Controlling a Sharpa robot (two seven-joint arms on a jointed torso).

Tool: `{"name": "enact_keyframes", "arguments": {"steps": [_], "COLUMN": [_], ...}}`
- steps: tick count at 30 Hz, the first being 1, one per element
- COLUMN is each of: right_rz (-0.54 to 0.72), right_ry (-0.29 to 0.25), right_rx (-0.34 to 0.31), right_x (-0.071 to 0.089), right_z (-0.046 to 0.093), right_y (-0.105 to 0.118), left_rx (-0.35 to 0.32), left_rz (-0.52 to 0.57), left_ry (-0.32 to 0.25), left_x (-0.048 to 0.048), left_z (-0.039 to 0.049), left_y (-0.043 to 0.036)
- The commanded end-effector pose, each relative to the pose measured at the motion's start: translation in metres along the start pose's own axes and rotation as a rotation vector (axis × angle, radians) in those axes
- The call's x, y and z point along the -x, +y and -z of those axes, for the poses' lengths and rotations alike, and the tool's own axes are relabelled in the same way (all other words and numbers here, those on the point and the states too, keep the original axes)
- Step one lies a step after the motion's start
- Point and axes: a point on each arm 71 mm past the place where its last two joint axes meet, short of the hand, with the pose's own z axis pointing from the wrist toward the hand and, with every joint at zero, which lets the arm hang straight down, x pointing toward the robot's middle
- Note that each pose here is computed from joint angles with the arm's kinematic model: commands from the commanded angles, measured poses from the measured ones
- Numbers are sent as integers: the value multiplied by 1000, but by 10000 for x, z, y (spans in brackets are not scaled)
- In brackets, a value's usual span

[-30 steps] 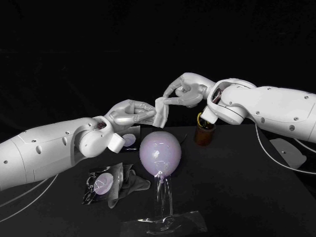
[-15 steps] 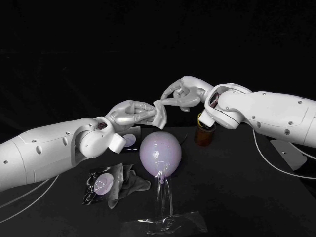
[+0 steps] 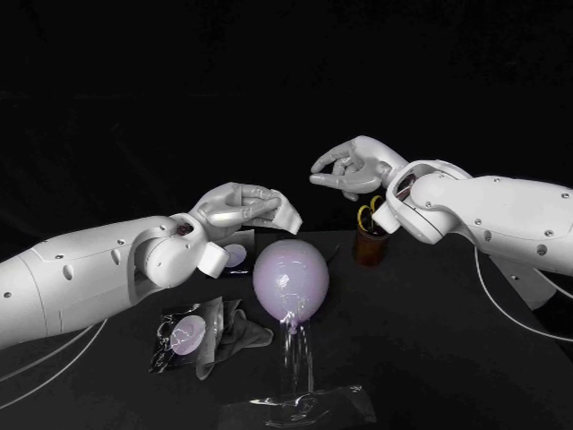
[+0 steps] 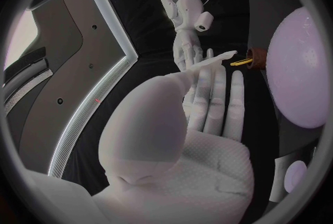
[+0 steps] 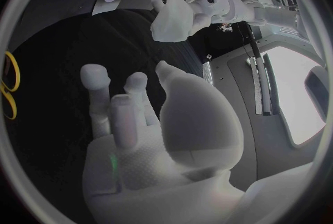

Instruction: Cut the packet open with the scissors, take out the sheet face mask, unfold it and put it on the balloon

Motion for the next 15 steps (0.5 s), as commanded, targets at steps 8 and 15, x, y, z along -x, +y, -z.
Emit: {"name": "enact_keyframes", "arguments": {"steps": [8,15], "right_rz": [-12,36], "right_ry": [-165,-183], "right_rx": [17,52], "right_x": [-17,-301], "right_z": [313,488], "right_y": [89,192], "left_rx": [8,11], "left_rz": [11,11], "left_ry": [-57,-71], "left_x": [5,-19], "left_z": [-7,6], "left_y": [0,14]}}
